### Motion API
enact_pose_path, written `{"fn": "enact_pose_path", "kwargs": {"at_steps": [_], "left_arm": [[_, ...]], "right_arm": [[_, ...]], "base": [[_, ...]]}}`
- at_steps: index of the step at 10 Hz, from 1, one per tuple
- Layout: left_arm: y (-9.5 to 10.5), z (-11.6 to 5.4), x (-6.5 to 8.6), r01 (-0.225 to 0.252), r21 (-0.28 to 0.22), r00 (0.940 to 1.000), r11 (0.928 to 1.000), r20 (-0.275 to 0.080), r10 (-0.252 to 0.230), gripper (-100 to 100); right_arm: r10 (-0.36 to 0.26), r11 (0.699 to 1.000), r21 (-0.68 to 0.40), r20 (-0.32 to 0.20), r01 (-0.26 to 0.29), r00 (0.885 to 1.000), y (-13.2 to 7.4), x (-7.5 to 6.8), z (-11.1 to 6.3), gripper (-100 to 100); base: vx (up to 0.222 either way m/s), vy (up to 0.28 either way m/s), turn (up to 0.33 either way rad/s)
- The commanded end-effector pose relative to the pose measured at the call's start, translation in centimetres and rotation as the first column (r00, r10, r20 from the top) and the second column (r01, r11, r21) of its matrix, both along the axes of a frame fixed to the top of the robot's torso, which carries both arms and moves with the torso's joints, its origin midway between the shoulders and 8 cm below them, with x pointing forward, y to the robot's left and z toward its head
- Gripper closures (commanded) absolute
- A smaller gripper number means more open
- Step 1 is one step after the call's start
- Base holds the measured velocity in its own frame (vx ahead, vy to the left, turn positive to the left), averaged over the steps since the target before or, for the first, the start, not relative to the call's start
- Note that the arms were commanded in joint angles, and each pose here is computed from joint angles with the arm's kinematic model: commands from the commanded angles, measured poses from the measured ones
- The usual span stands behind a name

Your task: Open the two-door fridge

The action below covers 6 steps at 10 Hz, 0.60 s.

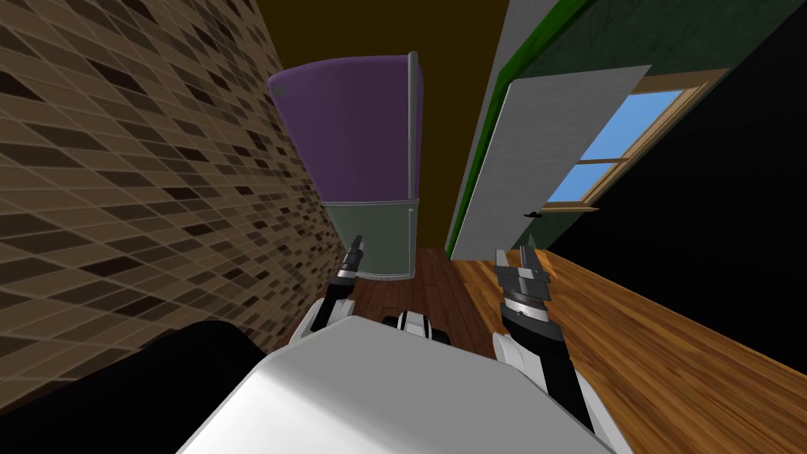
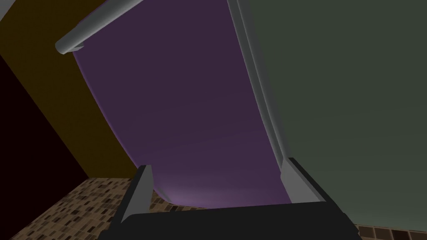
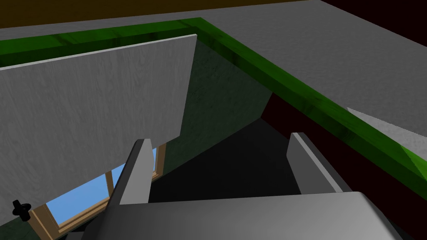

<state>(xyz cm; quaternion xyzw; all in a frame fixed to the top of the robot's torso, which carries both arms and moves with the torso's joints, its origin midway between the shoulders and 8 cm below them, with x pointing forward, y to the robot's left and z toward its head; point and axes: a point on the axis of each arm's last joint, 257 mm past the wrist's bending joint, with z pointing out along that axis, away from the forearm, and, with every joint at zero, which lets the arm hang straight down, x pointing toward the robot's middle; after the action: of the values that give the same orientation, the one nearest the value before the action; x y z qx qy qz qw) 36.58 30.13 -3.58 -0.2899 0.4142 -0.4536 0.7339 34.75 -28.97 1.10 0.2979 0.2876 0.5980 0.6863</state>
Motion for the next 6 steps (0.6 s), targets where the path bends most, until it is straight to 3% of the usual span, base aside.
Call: {"fn": "enact_pose_path", "kwargs": {"at_steps": [1,6], "left_arm": [[0.7,-0.4,0.4,0.000,0.027,0.9989,0.9996,-0.047,0.001,-100],[2.5,-0.9,1.0,-0.021,0.063,0.9897,0.9978,-0.140,0.030,-100]], "right_arm": [[0.000,1.000,0.000,0.000,0.000,1.000,0.0,0.0,0.0,0],[0.000,1.000,0.000,0.000,0.000,1.000,0.0,0.0,0.0,0]], "base": [[0.062,-0.041,-0.065],[0.087,-0.049,-0.077]]}}
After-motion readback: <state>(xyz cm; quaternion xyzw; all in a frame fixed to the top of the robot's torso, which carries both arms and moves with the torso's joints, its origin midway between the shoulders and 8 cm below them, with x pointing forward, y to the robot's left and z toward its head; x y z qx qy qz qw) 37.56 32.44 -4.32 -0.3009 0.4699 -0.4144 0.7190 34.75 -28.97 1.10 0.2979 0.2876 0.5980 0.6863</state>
